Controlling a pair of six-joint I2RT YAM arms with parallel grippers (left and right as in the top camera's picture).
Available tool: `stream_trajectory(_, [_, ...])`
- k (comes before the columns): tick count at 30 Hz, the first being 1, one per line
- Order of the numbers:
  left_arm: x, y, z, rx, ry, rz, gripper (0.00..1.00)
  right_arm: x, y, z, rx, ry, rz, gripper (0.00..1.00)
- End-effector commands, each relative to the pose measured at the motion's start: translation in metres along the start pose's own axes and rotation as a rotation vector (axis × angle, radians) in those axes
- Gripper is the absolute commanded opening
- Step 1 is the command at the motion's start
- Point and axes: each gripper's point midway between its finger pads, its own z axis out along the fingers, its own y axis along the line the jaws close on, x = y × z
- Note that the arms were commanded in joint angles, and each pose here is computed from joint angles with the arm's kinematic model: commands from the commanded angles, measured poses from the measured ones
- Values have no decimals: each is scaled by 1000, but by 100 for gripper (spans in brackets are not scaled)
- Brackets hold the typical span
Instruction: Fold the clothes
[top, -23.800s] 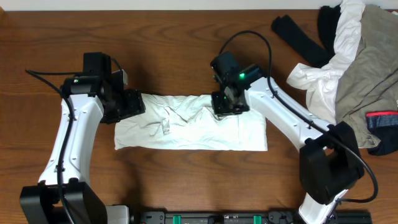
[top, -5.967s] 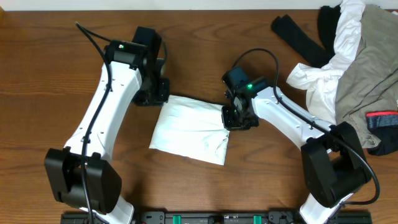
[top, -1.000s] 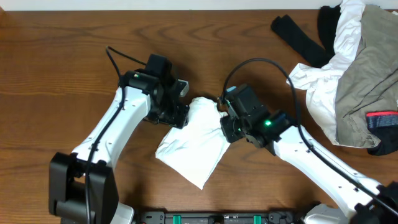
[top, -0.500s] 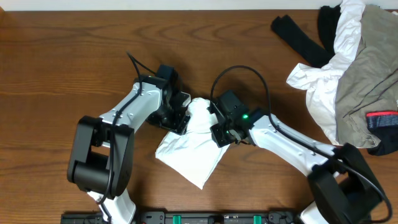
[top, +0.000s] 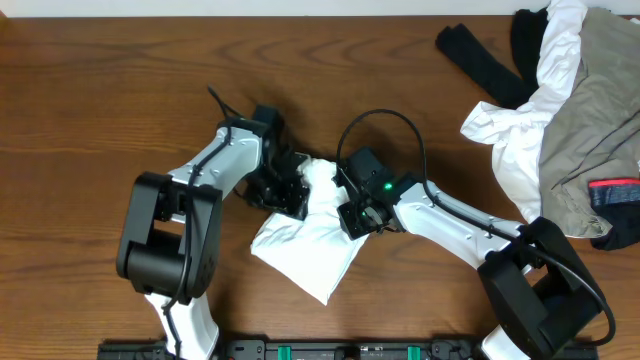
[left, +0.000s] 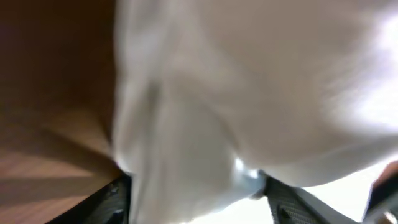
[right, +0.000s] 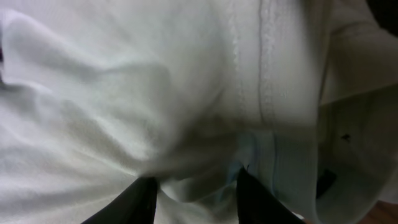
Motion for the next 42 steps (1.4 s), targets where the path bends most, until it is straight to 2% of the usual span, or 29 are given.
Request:
stream_trajectory(1, [22,-7,26,88,110,-26,56,3,1,3,1,9,9,40])
stream_trajectory(2, [23,-7,26,88,113,-27,47,3,1,3,0,9,9,40])
stream_trajectory(3, [23,-7,26,88,113,-27,30,3,1,3,0,9,9,40])
stream_trajectory(4, [23,-7,26,88,112,-28,20,3,1,3,0,9,9,40])
stream_trajectory(5, [23,-7,26,88,112,-27,15,3,1,3,0,9,9,39])
stream_trajectory(8, [22,-6,26,87,110,-28,6,3,0,3,1,9,10,38])
stream_trajectory(14, [20,5,17,91,88,-72,6,1,-2,-2,3,5,20,33])
stream_trajectory(18, [13,29,-9,80,25,-153,6,-11,-10,-34,40,-38,39,34])
stream_trajectory(24, [17,107,-72,-198,-105,-382,6,-39,-17,-114,59,-210,55,35])
stream_trajectory(29, [14,141,-123,-302,-222,-439,6,-42,-30,-156,60,-305,99,35])
stream_trajectory(36, [13,194,-176,-562,-284,-408,6,-26,-44,-167,81,-280,147,35])
stream_trajectory(42, [9,229,-199,-626,-388,-412,6,-21,-45,-166,86,-261,139,35])
